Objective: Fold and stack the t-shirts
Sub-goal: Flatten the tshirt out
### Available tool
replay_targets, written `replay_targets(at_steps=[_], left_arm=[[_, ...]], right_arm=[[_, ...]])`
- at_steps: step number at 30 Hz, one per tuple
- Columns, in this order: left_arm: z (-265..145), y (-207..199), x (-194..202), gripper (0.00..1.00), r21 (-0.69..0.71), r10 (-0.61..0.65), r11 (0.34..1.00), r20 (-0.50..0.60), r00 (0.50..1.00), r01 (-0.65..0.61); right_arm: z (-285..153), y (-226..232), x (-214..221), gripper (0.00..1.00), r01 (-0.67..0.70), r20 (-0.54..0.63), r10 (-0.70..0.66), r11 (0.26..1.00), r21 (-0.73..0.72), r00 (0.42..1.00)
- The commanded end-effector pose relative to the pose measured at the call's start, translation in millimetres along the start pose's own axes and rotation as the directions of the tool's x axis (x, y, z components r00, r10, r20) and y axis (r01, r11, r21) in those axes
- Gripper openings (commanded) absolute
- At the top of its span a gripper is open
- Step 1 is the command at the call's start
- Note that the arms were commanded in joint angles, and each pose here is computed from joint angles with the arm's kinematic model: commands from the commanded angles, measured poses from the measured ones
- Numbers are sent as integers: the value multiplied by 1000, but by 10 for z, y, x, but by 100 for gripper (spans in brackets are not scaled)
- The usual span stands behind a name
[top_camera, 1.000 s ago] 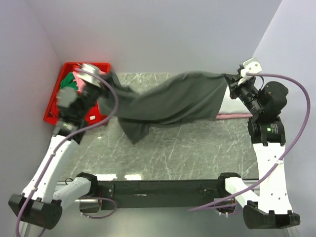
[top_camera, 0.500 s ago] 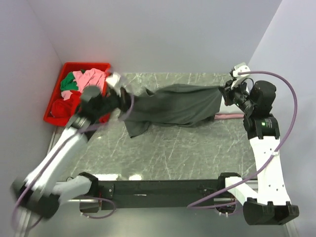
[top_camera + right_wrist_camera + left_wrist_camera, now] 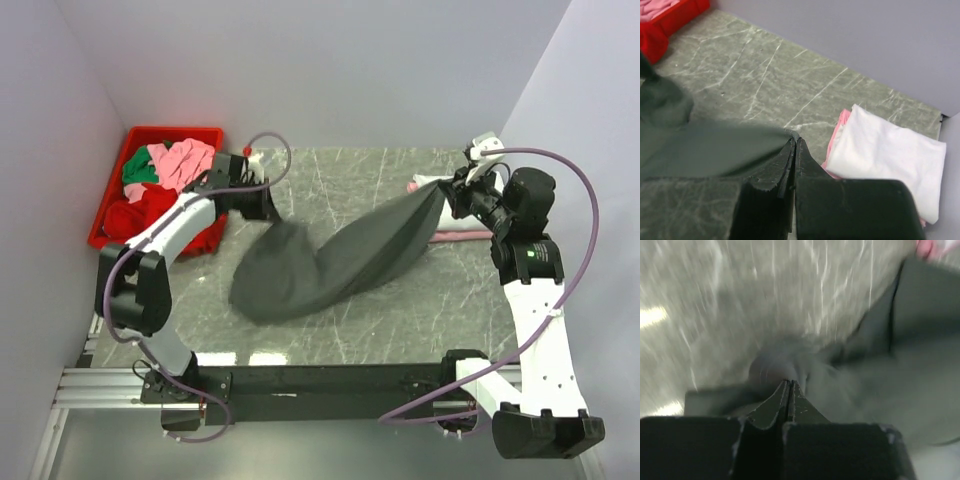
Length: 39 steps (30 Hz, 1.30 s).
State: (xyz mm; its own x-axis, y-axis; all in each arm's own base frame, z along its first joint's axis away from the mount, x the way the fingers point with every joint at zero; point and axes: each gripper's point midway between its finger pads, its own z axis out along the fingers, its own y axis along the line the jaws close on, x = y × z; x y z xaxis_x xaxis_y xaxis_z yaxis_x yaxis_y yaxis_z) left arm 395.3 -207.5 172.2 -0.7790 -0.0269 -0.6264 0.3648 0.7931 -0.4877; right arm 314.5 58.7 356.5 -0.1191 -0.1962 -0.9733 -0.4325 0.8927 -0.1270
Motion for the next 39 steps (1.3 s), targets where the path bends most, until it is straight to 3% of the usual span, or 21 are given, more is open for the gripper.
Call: replay_targets(at_steps=[1,9,12,13,15,16,20,25,30,31,32,33,34,35,36,38,39], left_arm=[[-922,-824,-641,1,117,184,967,306,934,-228],[-1284,-904,-604,0,60,289,939,394,872,-339],[-1667,-1122,-644,1,37,370,889,529,763,-456],[-2011,-1310,-648,1,12,409,850,615,674,-527],[-2285,-1473,-617,1,-26,439,793,717,541,-609],[-2602,-1617,-575,1,-69,449,759,775,445,-647],[-3176,-1928,-492,1,-140,456,682,849,267,-718],[-3644,-2269,-276,1,-222,489,521,869,75,-824],[-3746,-2239,-245,1,-283,522,514,852,34,-810],[-3927,-2370,-226,1,-295,490,489,871,-21,-821],[-4032,-2528,-100,1,-272,458,419,887,-57,-866],[-4173,-2671,-5,1,-220,398,394,916,-50,-892],[-4307,-2780,44,1,-217,365,359,928,-78,-908],[-4585,-2969,151,1,-258,320,276,933,-165,-926],[-4695,-3051,205,1,-239,295,252,942,-161,-938],[-4878,-3205,274,1,-256,271,164,940,-206,-952],[-4856,-3220,227,1,-231,266,166,947,-181,-959]], right_arm=[[-6,-4,-72,0,23,37,-23,1000,-2,999],[-53,35,-195,0,48,68,-46,999,-21,997],[-143,39,-333,0,95,90,-94,995,-14,992],[-207,43,-437,0,113,106,-111,994,-8,988],[-313,60,-595,0,149,138,-147,989,2,979],[-403,76,-746,0,169,168,-168,986,10,971],[-689,152,-1172,0,211,243,-210,977,25,947],[-1043,217,-1637,0,249,321,-257,966,66,912],[-1246,273,-1795,0,267,352,-281,959,90,893],[-1273,281,-1803,0,266,351,-281,960,91,893],[-1310,287,-1843,0,270,358,-287,958,98,889],[-1402,302,-1947,0,279,375,-300,954,112,877],[-1455,308,-2012,0,282,386,-307,952,122,870],[-1512,319,-2081,0,284,399,-313,950,130,862],[-1632,349,-2222,0,289,427,-323,946,144,844],[-1717,376,-2331,0,290,450,-327,945,151,831],[-1758,386,-2403,0,285,467,-324,946,154,823]])
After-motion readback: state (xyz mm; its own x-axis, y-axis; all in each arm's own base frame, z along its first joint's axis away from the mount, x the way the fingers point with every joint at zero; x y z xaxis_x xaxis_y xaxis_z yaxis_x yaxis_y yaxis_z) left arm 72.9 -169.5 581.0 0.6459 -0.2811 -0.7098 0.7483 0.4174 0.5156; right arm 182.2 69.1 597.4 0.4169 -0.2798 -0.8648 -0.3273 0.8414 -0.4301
